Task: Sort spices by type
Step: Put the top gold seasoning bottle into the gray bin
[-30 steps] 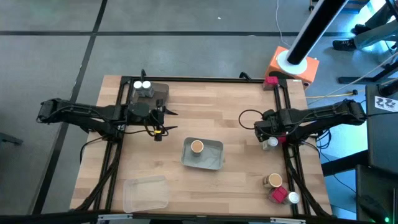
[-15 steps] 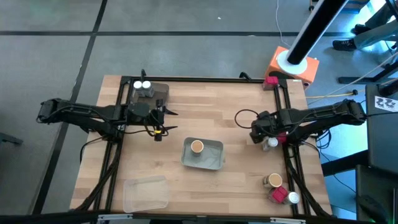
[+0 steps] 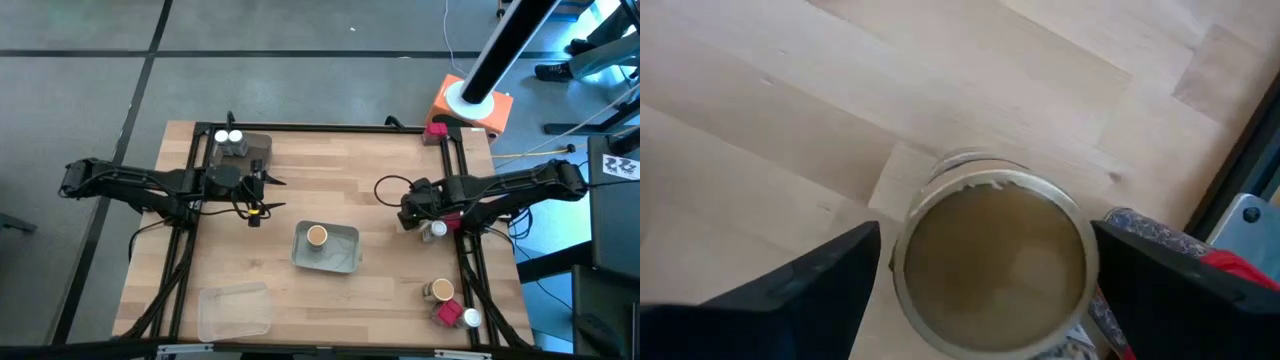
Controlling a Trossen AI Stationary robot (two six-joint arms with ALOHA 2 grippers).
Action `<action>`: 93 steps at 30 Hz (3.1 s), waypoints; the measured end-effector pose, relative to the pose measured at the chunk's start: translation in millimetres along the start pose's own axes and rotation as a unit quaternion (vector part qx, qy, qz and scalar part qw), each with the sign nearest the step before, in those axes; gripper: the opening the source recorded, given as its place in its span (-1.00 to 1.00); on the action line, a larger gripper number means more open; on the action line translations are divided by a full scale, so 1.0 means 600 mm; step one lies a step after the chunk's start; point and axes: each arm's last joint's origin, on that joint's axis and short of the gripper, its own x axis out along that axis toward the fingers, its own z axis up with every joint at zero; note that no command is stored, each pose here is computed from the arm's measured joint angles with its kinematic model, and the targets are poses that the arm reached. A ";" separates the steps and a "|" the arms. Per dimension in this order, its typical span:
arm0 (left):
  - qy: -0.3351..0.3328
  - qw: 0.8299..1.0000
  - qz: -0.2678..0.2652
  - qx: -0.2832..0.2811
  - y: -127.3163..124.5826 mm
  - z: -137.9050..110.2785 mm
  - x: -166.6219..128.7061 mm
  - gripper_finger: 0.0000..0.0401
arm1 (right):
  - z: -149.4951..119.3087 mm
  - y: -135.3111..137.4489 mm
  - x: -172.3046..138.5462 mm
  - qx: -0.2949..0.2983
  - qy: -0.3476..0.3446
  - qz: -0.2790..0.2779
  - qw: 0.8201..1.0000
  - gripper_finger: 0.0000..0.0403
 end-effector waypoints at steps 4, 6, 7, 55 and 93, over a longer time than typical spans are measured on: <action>0.000 1.000 0.000 0.000 0.000 0.000 0.000 0.19 | 0.001 0.010 0.013 -0.015 0.016 -0.019 1.000 0.75; 0.000 1.000 0.000 0.000 0.000 0.000 0.000 0.19 | 0.001 0.014 0.020 -0.021 0.021 -0.030 0.999 0.75; 0.000 1.000 0.000 0.000 0.000 0.000 0.000 0.19 | 0.001 0.016 0.023 -0.025 0.026 -0.034 0.999 0.75; -0.004 1.000 0.001 -0.001 0.000 0.001 0.000 0.19 | 0.041 0.094 -0.032 -0.130 -0.034 0.043 0.990 0.43; -0.011 1.000 0.003 0.002 0.001 0.004 0.000 0.19 | 0.044 0.221 -0.131 -0.276 -0.236 0.357 0.861 0.43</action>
